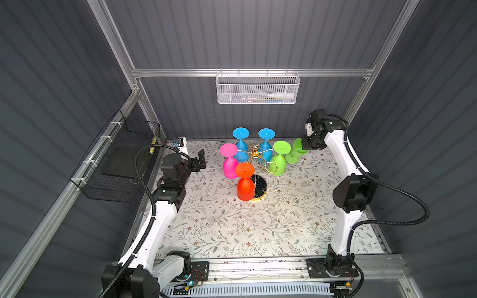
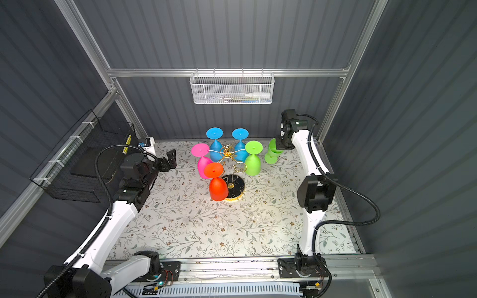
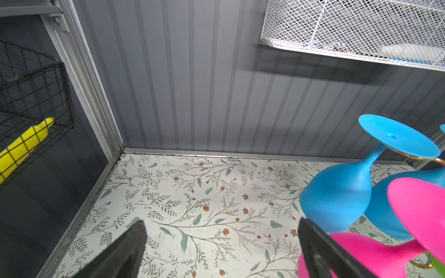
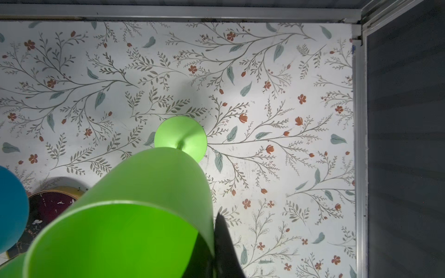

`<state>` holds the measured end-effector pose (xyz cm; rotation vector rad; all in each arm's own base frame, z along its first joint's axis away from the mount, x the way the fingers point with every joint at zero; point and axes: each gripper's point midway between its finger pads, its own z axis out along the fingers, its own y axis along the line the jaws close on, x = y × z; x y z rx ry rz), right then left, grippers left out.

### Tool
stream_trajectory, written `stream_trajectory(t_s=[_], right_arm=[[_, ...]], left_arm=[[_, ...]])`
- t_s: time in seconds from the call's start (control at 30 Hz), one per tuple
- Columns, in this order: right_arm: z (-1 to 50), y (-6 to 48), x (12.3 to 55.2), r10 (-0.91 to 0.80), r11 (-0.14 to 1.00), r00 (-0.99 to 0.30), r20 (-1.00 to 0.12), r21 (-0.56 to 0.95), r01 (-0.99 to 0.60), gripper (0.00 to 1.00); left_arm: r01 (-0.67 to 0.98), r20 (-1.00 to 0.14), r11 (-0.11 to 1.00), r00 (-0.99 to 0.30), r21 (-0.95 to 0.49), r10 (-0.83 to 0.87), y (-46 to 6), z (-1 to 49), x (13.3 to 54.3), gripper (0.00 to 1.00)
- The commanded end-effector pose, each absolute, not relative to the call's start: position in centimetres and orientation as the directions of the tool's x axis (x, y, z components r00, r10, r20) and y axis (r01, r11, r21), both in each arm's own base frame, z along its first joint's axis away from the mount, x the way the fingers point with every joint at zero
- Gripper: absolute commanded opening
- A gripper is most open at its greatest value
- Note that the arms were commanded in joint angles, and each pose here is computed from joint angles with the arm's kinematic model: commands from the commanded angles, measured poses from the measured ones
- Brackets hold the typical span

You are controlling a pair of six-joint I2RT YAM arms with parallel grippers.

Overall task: Take the wine glass off the wine glass rack
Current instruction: Place the wine glass at the top-right of the table.

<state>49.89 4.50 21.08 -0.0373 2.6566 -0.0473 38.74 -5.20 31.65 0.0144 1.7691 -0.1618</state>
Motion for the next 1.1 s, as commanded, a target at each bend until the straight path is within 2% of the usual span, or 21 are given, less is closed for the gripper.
stream_trajectory(t_s=[0.0, 0.2, 0.43, 0.77, 1.07], right_arm=[[20.9, 4.8, 49.9, -0.052, 0.998, -0.891, -0.451, -0.049, -0.034, 0.0], [19.6, 4.9, 50.0, -0.067, 0.997, -0.914, -0.4, -0.061, -0.046, 0.0], [18.9, 4.8, 49.9, -0.096, 0.992, -0.924, -0.369, -0.114, -0.058, 0.0], [17.9, 5.2, 49.9, -0.105, 0.991, -0.933, -0.345, -0.112, -0.07, 0.0], [16.9, 5.2, 49.6, -0.107, 0.991, -0.942, -0.317, -0.114, -0.074, 0.04]], left_arm=[[0.105, -0.978, 0.991, -0.201, -0.086, -0.063, -5.1, 31.8, 38.3, 1.0], [0.121, -0.975, 0.988, -0.209, -0.098, -0.072, -5.4, 31.6, 38.3, 1.0], [0.129, -0.973, 0.986, -0.218, -0.108, -0.078, -5.6, 31.4, 38.5, 1.0], [0.134, -0.971, 0.985, -0.226, -0.109, -0.077, -5.7, 31.2, 38.5, 1.0], [0.135, -0.971, 0.985, -0.228, -0.11, -0.077, -5.7, 31.3, 38.5, 1.0]])
